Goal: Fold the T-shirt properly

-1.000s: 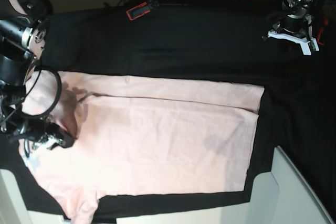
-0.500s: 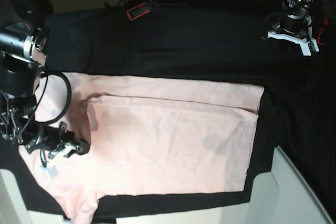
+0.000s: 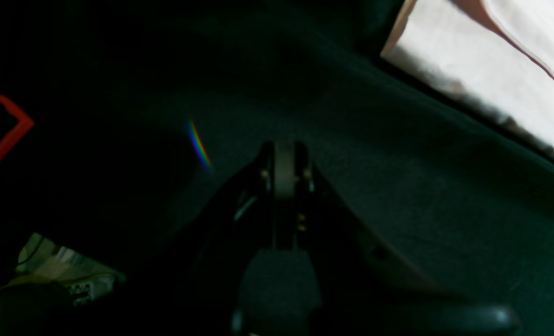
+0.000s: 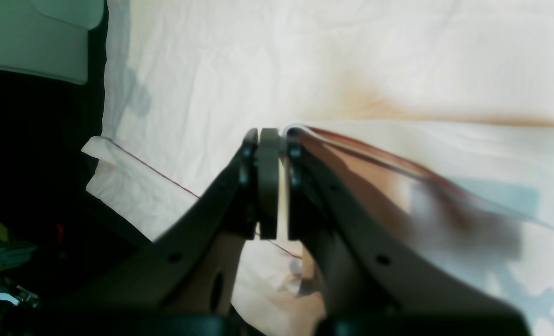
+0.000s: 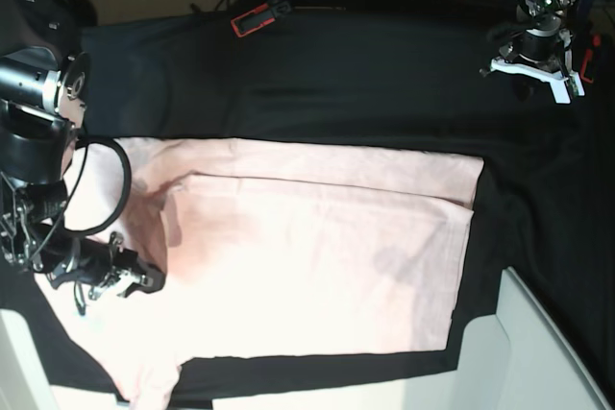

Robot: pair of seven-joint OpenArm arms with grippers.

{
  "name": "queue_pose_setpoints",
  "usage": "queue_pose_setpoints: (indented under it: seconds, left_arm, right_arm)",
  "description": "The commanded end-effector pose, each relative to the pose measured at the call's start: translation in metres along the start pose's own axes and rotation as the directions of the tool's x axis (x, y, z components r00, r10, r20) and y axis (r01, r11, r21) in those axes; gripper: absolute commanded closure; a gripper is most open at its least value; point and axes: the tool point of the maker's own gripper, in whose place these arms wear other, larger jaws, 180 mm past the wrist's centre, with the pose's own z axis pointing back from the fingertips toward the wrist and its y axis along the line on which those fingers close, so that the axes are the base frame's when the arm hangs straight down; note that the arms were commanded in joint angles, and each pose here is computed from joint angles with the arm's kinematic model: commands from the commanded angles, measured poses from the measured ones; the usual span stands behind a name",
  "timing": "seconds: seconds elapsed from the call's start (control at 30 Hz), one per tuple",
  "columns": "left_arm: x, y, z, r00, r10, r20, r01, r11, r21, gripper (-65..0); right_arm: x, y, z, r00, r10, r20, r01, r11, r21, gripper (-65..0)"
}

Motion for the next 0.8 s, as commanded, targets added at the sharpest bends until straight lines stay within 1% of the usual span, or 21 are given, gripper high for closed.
queue_pose_setpoints:
  seconds: [0.0, 0.07, 0.1, 0.27, 0.3, 0.4, 0.47, 0.53, 0.67, 0.77]
  left_arm:
    - [0.013, 0.002, 0.001, 0.999, -0.007, 0.041, 0.006, 1.000, 0.001, 0.0]
    - [0.013, 0.002, 0.001, 0.999, -0.007, 0.041, 0.006, 1.000, 0.001, 0.0]
    - [0.013, 0.002, 0.001, 0.999, -0.007, 0.041, 0.006, 1.000, 0.001, 0.0]
    - [0.013, 0.001, 0.000, 0.999, -0.007, 0.041, 0.007, 1.000, -0.002, 0.0]
    - [0.013, 0.000, 0.000, 0.999, -0.007, 0.040, 0.007, 1.000, -0.003, 0.0]
    - [0.013, -0.001, 0.000, 0.999, -0.009, 0.040, 0.009, 1.000, -0.006, 0.0]
    - [0.014, -0.002, 0.000, 0.999, -0.010, 0.045, 0.010, 1.000, -0.007, 0.0]
    - [0.015, -0.002, 0.000, 0.999, -0.010, 0.047, 0.011, 1.000, -0.008, 0.0]
    - [0.022, -0.006, -0.003, 0.998, -0.007, 0.061, 0.008, 1.000, -0.016, 0.0]
    - [0.024, -0.007, -0.004, 0.998, -0.003, 0.066, 0.004, 1.000, -0.019, -0.3]
  right_arm:
    - [0.026, 0.007, 0.006, 0.998, 0.017, 0.060, -0.018, 1.000, 0.019, 0.0]
    - [0.015, 0.003, 0.004, 0.999, -0.009, 0.047, 0.008, 1.000, 0.021, -4.5]
    - [0.014, 0.003, 0.003, 0.999, -0.013, 0.045, 0.012, 1.000, 0.022, -8.6]
    - [0.012, 0.008, 0.000, 0.999, -0.024, 0.046, 0.022, 0.999, 0.040, -35.8]
    - [0.016, 0.010, 0.001, 0.997, -0.042, 0.071, 0.039, 0.998, 0.054, -37.7]
    - [0.034, 0.008, 0.013, 0.979, -0.120, 0.163, 0.103, 0.989, 0.104, -37.9]
    - [0.040, -0.003, 0.025, 0.970, -0.138, 0.201, 0.120, 0.988, 0.095, -37.7]
    - [0.042, -0.009, 0.034, 0.971, -0.113, 0.212, 0.100, 0.992, 0.072, -36.0]
    - [0.020, -0.025, 0.050, 0.974, -0.077, 0.213, 0.075, 0.997, 0.016, -29.7]
    - [0.004, -0.042, 0.072, 0.977, -0.032, 0.212, 0.043, 0.998, -0.049, -29.5]
